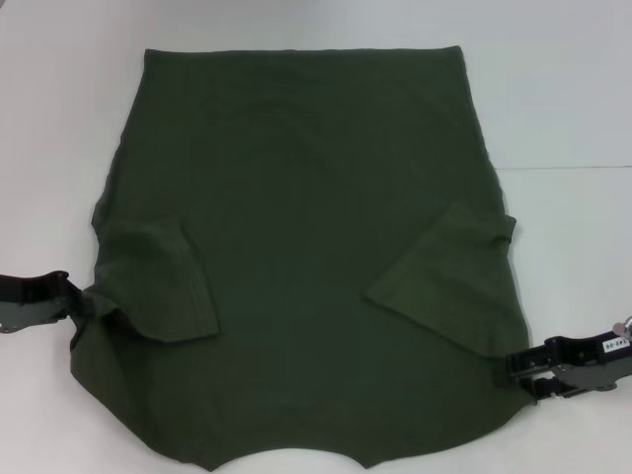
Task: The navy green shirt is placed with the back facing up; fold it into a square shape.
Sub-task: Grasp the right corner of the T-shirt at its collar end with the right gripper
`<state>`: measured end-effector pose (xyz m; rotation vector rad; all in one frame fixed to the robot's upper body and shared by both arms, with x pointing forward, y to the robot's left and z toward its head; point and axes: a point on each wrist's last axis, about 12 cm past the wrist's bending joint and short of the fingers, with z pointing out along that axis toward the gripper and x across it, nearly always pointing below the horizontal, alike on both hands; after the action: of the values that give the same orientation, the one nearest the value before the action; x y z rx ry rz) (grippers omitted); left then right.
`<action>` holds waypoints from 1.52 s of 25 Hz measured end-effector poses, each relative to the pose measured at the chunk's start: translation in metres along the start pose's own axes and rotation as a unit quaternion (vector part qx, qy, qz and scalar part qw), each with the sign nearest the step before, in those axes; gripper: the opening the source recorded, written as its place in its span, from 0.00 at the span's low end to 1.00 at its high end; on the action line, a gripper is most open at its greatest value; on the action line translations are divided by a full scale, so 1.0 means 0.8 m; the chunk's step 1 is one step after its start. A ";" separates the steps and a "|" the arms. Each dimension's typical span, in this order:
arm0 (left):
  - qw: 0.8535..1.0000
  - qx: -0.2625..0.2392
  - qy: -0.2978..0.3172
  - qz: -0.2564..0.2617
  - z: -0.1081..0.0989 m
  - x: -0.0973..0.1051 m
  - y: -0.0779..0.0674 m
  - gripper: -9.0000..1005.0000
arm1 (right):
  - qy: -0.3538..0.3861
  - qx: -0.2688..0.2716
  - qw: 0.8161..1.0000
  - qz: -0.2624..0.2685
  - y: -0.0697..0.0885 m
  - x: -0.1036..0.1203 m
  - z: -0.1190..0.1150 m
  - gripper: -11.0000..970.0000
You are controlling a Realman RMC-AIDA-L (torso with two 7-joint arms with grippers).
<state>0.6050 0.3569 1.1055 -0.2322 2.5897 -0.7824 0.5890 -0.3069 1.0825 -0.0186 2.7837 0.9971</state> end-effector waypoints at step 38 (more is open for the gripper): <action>1.000 0.000 -0.007 0.004 0.000 -0.006 -0.004 0.01 | -0.022 0.000 1.000 0.004 -0.007 -0.007 -0.017 0.80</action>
<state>0.6095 0.3556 1.1089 -0.2268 2.5762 -0.7746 0.5929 -0.3200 1.0900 0.0151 2.7455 0.9867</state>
